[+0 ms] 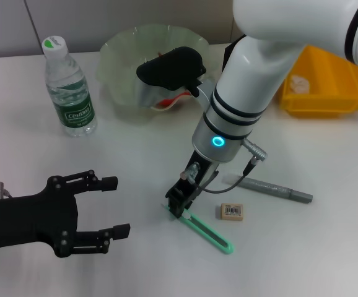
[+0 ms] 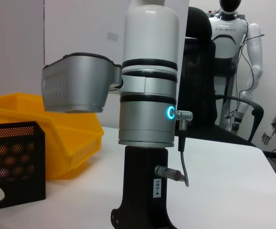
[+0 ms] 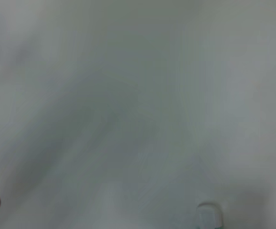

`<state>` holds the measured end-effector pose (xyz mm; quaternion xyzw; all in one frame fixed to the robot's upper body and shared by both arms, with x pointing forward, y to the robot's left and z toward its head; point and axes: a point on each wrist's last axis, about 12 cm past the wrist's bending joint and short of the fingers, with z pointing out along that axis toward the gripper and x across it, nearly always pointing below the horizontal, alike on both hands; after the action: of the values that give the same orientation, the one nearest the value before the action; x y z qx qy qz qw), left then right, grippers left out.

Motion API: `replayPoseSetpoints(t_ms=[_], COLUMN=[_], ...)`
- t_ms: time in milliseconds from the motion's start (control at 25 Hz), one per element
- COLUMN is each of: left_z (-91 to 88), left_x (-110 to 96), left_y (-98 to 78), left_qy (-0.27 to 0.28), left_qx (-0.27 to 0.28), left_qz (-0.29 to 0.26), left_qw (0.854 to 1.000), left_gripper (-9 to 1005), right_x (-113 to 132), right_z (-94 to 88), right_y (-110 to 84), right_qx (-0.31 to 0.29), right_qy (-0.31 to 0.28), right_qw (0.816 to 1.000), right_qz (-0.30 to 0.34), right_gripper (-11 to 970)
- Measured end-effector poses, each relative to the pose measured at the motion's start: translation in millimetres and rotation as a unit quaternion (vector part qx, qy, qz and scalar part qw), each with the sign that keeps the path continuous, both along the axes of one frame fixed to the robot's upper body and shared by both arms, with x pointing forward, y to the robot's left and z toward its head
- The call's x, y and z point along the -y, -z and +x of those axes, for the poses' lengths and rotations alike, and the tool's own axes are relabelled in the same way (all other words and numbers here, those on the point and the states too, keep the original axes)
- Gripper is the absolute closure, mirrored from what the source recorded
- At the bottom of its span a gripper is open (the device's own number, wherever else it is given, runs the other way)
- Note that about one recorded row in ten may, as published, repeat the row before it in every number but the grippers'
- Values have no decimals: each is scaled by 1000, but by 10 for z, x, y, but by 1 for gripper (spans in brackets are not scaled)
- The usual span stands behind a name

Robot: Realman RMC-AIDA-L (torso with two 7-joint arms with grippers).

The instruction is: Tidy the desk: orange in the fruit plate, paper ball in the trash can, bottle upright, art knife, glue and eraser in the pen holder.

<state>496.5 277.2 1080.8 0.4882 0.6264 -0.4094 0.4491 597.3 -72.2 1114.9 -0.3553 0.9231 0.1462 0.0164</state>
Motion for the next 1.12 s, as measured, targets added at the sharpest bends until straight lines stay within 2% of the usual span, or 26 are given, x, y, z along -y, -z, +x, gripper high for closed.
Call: replayPoseSetpoints(t_ms=[240, 440, 480, 520, 640, 680, 720, 760, 800, 880, 1120], left_z=[0, 0, 6, 6, 12, 17, 17, 18, 20, 14, 15], left_x=[-11, -18, -17, -17, -18, -19, -19, -18, -20, -18, -10], left_y=[1, 0, -1, -1, -2, -2, -2, -3, -3, 9, 29], left_qy=[-3, -7, -8, -8, -11, -12, -12, -12, -13, -15, -19], left_qx=[0, 0, 1, 1, 1, 1, 1, 1, 1, -3, -7], left_qz=[0, -1, -1, -1, -1, -1, -1, -1, -1, -4, -7], left_qw=[1000, 1000, 1000, 1000, 1000, 1000, 1000, 1000, 1000, 1000, 1000], left_gripper=[169, 169, 169, 169, 169, 169, 169, 169, 169, 169, 169], right_x=[36, 233, 364, 364, 565, 740, 740, 929, 929, 1221, 1513], right_z=[-28, 30, 67, 67, 108, 139, 139, 175, 175, 239, 336], right_y=[-60, -214, -323, -323, -511, -662, -662, -803, -803, -1016, -1178], right_qx=[3, 22, 40, 40, 69, 96, 96, 125, 125, 176, 241], right_qy=[-4, 17, 30, 30, 51, 66, 66, 85, 85, 111, 123], right_qw=[1000, 999, 998, 998, 995, 991, 991, 984, 984, 970, 950], right_qz=[22, 40, 45, 45, 59, 71, 71, 89, 89, 124, 156], right_gripper=[806, 806, 806, 806, 806, 805, 805, 805, 805, 805, 805])
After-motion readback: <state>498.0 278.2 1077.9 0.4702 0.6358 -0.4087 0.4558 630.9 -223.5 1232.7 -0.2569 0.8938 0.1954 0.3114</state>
